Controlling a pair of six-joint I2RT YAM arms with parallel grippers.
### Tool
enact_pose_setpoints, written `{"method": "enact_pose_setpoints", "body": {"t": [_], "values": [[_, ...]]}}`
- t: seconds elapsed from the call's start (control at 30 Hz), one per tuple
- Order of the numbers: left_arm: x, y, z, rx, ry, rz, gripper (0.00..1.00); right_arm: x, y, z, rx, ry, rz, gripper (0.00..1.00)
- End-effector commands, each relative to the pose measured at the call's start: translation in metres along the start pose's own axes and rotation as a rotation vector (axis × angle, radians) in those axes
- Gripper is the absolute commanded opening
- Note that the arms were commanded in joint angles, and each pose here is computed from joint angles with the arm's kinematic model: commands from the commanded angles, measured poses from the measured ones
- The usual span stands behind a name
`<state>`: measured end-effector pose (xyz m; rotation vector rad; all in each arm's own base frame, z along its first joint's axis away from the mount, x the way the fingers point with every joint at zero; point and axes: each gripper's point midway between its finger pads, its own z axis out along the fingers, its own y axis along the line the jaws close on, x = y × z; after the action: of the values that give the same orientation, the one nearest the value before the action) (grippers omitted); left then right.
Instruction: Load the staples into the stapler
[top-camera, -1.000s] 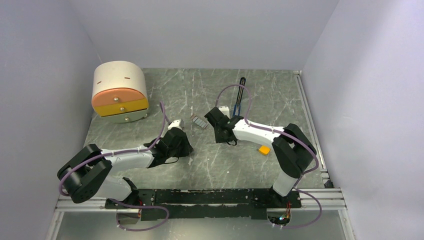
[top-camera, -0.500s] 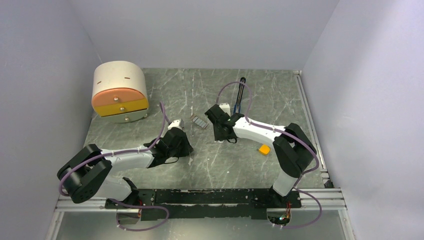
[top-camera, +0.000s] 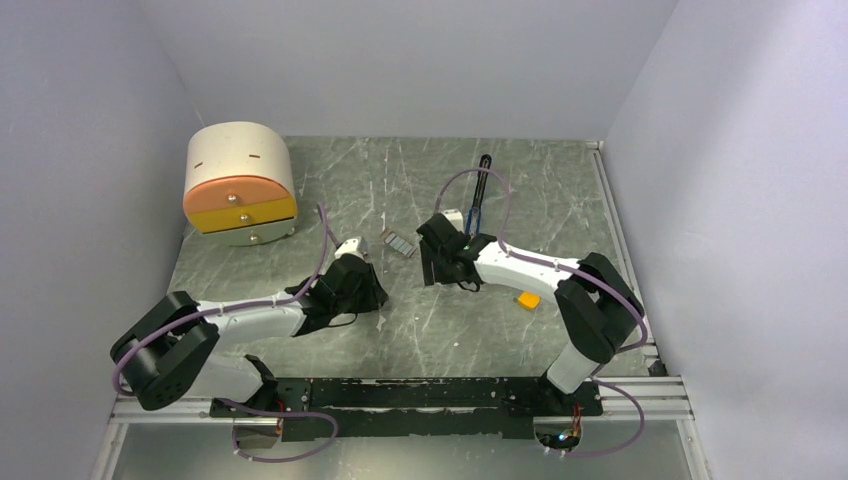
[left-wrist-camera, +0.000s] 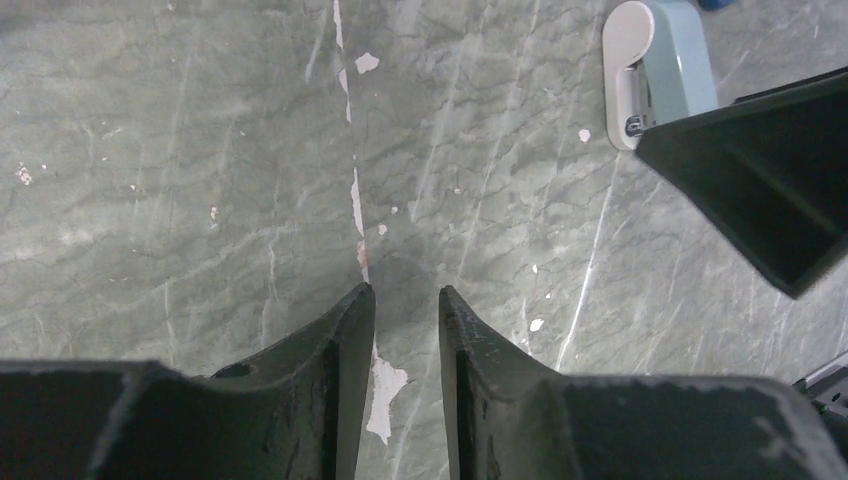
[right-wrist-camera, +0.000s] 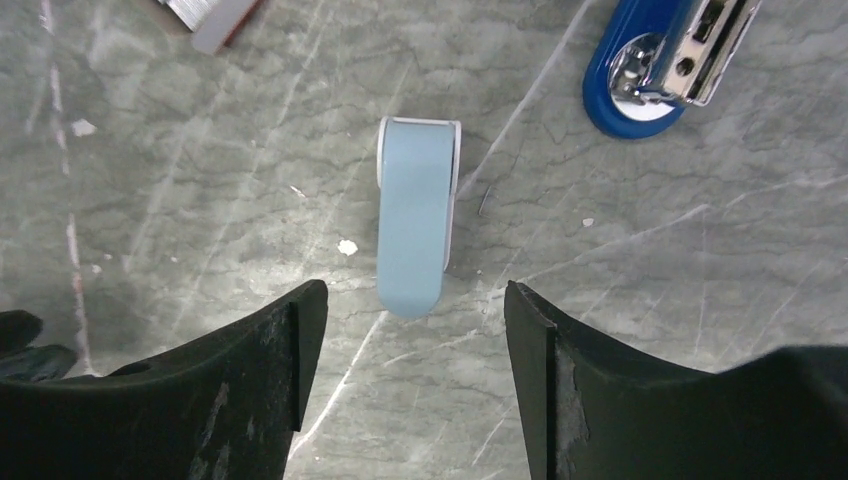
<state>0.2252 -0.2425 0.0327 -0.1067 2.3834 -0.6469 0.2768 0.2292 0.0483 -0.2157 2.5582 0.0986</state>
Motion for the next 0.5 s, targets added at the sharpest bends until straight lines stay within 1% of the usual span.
{"method": "enact_pose_setpoints", "body": {"t": [0.0, 0.07, 0.13, 0.23, 0.4, 0.43, 0.47], "values": [[-0.011, -0.004, -0.004, 0.012, -0.045, 0.002, 0.37, 0.008, 0.001, 0.014, -0.009, 0.017, -0.016, 0.68], [-0.012, -0.004, -0.005, 0.011, -0.048, 0.004, 0.39, 0.011, 0.0, 0.021, 0.005, 0.027, -0.018, 0.65], [-0.012, -0.003, -0.006, 0.007, -0.051, 0.003, 0.4, 0.013, 0.001, 0.026, 0.012, 0.037, -0.019, 0.59], [-0.013, -0.001, -0.007, -0.001, -0.057, 0.002, 0.4, 0.017, 0.004, 0.034, 0.01, 0.05, -0.012, 0.51], [-0.014, 0.001, -0.007, -0.012, -0.06, 0.003, 0.4, 0.02, 0.004, 0.043, 0.019, 0.058, 0.003, 0.42], [-0.013, 0.002, -0.007, -0.015, -0.058, 0.004, 0.4, 0.018, 0.005, 0.045, 0.019, 0.052, 0.006, 0.39], [-0.014, 0.001, -0.007, -0.013, -0.061, 0.004, 0.39, 0.018, 0.005, 0.047, 0.02, 0.048, 0.008, 0.34]]}}
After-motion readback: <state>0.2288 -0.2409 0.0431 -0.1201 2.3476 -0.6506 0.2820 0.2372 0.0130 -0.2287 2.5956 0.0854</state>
